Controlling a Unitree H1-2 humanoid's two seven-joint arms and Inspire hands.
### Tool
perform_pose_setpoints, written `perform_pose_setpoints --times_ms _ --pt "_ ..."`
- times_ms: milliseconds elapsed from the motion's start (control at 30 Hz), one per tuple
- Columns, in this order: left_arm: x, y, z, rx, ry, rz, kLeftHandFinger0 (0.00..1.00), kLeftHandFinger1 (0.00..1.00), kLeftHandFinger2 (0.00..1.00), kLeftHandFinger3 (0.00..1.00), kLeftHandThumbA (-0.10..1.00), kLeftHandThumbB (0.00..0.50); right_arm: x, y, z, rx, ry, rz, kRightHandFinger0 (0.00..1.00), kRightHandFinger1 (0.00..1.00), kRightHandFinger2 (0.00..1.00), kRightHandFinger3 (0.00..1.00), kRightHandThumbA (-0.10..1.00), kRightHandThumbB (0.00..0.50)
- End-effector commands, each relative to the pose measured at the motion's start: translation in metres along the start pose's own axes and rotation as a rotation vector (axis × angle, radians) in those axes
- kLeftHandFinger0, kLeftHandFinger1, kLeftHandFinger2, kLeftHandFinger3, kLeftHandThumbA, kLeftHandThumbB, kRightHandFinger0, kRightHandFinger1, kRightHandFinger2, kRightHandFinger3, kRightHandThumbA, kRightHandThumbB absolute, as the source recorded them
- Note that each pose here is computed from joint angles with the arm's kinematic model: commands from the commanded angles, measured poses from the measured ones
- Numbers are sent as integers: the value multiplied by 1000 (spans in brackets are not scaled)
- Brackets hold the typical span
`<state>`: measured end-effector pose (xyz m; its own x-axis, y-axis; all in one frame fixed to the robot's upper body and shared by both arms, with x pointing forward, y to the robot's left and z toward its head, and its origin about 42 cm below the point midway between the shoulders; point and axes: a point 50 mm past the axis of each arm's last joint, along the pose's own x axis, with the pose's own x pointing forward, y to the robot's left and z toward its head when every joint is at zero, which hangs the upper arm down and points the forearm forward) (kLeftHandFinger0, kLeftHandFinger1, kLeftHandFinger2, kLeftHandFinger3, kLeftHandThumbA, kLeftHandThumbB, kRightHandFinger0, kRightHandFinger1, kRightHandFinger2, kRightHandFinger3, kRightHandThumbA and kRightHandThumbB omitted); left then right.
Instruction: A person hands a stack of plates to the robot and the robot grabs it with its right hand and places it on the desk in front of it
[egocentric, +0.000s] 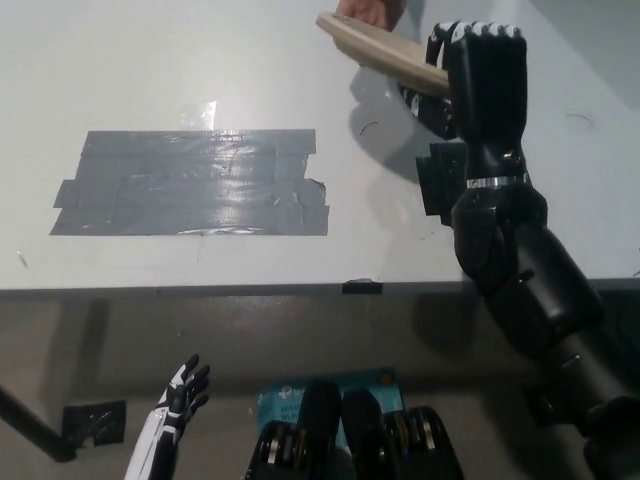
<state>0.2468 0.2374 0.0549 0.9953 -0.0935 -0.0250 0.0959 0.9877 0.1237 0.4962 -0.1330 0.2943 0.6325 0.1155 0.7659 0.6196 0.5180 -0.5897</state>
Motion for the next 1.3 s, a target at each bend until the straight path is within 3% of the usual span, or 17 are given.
perform_pose_setpoints --times_ms 0,100,233,367,600,800,867,1000,1133,1233,1267 --pt "2 3 9 1 -34 -11 1000 1000 1000 1000 1000 248 34 -34 7 41 -110 -165 0 88 328 186 989 0" --pt "2 4 9 5 -31 -14 1000 1000 1000 1000 1000 254 42 -49 2 -1 -124 -169 0 70 341 226 1000 2" --pt "2 6 9 9 -33 -16 1000 1000 1000 1000 1000 259 46 -65 -18 -56 -188 -189 0 0 232 256 1000 0" --pt "1 7 10 17 -31 -14 1000 1000 1000 1000 1000 259 43 -72 -37 -101 -159 -153 0 0 98 123 1000 2" --pt "2 7 11 9 -23 -15 1000 1000 1000 1000 1000 266 25 -76 -77 -173 -167 -52 0 0 91 92 1000 0" --pt "4 7 10 11 -30 -18 1000 1000 1000 1000 1000 263 -10 -49 -99 -280 -194 98 0 0 115 57 829 23" --pt "5 7 11 10 -27 -18 1000 1000 1000 1000 1000 268 -24 -39 -104 -293 -212 141 0 0 104 56 819 26" --pt "7 7 10 8 -37 -21 1000 1000 1000 1000 1000 253 -58 -16 -110 -332 -235 271 0 0 118 62 862 14" --pt "8 7 11 5 -41 -21 1000 1000 1000 1000 1000 256 -82 -1 -110 -314 -247 338 0 0 62 34 899 0" --pt "8 7 12 10 -38 -19 1000 1000 1000 1000 1000 257 -98 8 -108 -330 -260 374 0 0 50 26 861 20" --pt "8 7 12 10 -37 -20 1000 1000 1000 1000 1000 258 -105 12 -107 -346 -254 396 0 0 46 35 893 17"
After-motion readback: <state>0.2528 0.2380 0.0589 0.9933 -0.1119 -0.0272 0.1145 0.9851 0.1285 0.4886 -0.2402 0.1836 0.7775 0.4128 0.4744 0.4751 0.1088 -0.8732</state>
